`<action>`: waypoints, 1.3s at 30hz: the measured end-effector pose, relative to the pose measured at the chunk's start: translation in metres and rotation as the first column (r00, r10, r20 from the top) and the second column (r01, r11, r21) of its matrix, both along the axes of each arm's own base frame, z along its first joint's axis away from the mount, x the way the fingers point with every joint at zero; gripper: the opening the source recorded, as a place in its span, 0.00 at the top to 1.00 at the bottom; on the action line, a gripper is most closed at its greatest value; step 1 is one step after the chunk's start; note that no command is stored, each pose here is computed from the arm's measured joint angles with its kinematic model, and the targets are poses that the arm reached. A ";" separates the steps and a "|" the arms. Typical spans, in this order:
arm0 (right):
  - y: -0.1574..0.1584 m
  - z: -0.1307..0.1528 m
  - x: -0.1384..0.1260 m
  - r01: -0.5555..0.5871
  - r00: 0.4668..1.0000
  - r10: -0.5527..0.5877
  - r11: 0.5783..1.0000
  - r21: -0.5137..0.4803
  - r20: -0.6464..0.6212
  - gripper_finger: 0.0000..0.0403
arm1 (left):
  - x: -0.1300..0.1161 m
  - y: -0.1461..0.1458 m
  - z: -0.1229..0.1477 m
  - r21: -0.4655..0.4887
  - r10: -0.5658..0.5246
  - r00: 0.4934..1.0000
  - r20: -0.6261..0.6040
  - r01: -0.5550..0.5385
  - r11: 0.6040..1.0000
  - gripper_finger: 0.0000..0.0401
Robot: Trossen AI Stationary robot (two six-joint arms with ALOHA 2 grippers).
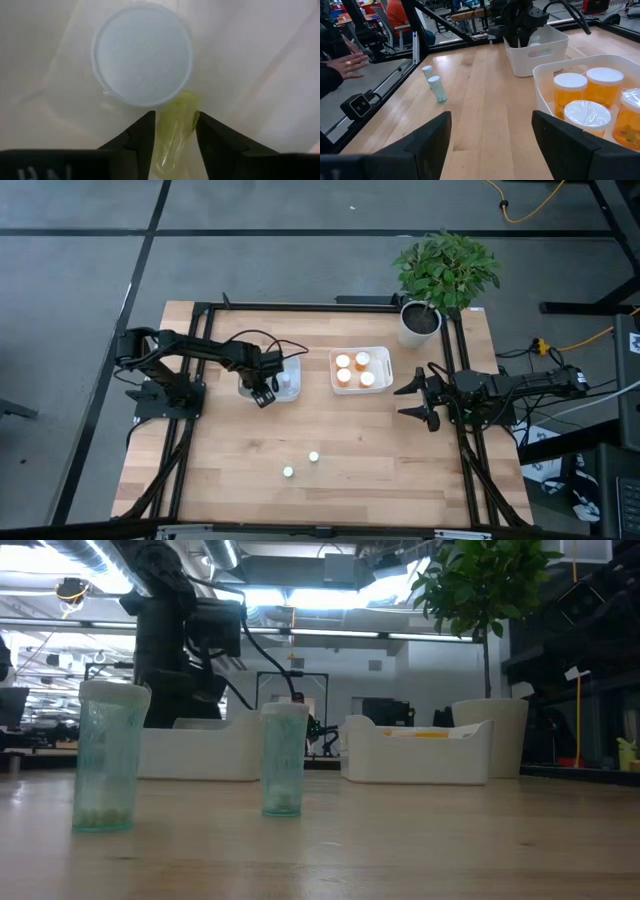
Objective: Pick and place medicine bottles into bin by pill shape (circle, oval)
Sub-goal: Move the yellow pill bottle from the white bin to the table
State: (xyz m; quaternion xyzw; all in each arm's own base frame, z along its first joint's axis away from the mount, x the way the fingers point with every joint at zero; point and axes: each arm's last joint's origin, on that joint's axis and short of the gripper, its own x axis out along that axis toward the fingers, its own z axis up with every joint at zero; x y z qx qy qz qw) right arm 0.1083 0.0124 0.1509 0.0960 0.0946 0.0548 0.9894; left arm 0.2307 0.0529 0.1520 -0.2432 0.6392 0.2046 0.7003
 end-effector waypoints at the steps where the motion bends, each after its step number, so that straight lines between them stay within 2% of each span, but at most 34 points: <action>1: 0.000 0.000 0.000 0.000 1.000 0.000 1.000 0.000 0.000 0.31 | 0.000 0.000 0.000 0.000 0.000 1.000 0.000 0.000 1.000 0.69; 8: 0.000 0.000 0.000 0.000 1.000 0.000 1.000 0.000 0.000 0.31 | 0.001 0.000 0.001 -0.003 0.020 1.000 0.004 -0.020 1.000 0.80; 24: 0.000 0.000 0.000 0.000 1.000 0.000 1.000 0.000 0.000 0.31 | 0.010 0.002 0.028 -0.001 0.020 0.999 -0.034 -0.020 1.000 0.80; 39: 0.000 0.000 0.000 0.000 1.000 0.000 1.000 0.000 0.000 0.31 | 0.022 0.001 0.080 0.041 0.001 0.998 -0.064 0.002 0.999 0.80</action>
